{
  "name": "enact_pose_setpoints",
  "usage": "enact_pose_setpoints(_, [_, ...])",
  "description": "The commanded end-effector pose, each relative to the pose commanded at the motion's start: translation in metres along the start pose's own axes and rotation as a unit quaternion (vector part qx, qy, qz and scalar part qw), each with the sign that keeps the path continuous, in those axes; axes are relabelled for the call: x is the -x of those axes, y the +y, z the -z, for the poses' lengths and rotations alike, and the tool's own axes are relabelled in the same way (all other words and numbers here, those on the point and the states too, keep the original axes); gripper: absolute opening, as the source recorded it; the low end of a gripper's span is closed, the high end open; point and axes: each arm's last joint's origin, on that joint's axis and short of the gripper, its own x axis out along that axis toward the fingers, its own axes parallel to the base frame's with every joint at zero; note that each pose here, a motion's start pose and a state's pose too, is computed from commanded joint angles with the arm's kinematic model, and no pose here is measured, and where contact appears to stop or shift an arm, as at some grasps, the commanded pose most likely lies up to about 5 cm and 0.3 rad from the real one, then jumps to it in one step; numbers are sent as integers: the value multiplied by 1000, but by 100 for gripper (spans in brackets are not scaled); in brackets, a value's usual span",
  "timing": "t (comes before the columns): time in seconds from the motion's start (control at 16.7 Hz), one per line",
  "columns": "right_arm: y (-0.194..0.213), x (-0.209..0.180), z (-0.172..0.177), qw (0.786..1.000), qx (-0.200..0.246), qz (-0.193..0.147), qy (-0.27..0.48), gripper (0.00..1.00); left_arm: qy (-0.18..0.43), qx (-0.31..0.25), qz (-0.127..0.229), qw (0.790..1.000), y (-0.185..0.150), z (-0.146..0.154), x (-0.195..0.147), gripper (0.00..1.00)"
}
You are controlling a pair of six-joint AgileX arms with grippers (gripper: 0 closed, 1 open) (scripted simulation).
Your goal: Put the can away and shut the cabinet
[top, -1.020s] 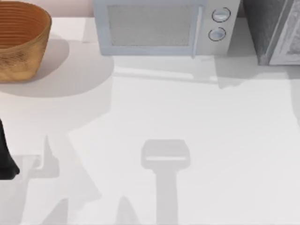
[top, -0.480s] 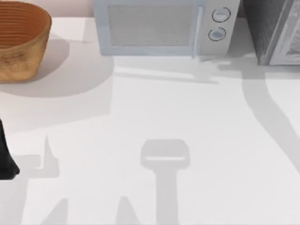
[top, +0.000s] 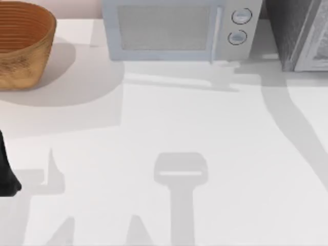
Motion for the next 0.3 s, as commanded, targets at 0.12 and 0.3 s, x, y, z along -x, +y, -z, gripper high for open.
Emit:
enact_pose_setpoints(0.12, [2,-21,2,1000,1,0,3,100,0,0,0,1000,0,0,0,100])
enact_pose_setpoints(0.3, [0,-37,2,1000,1,0,1,100,0,0,0,1000,0,0,0,100])
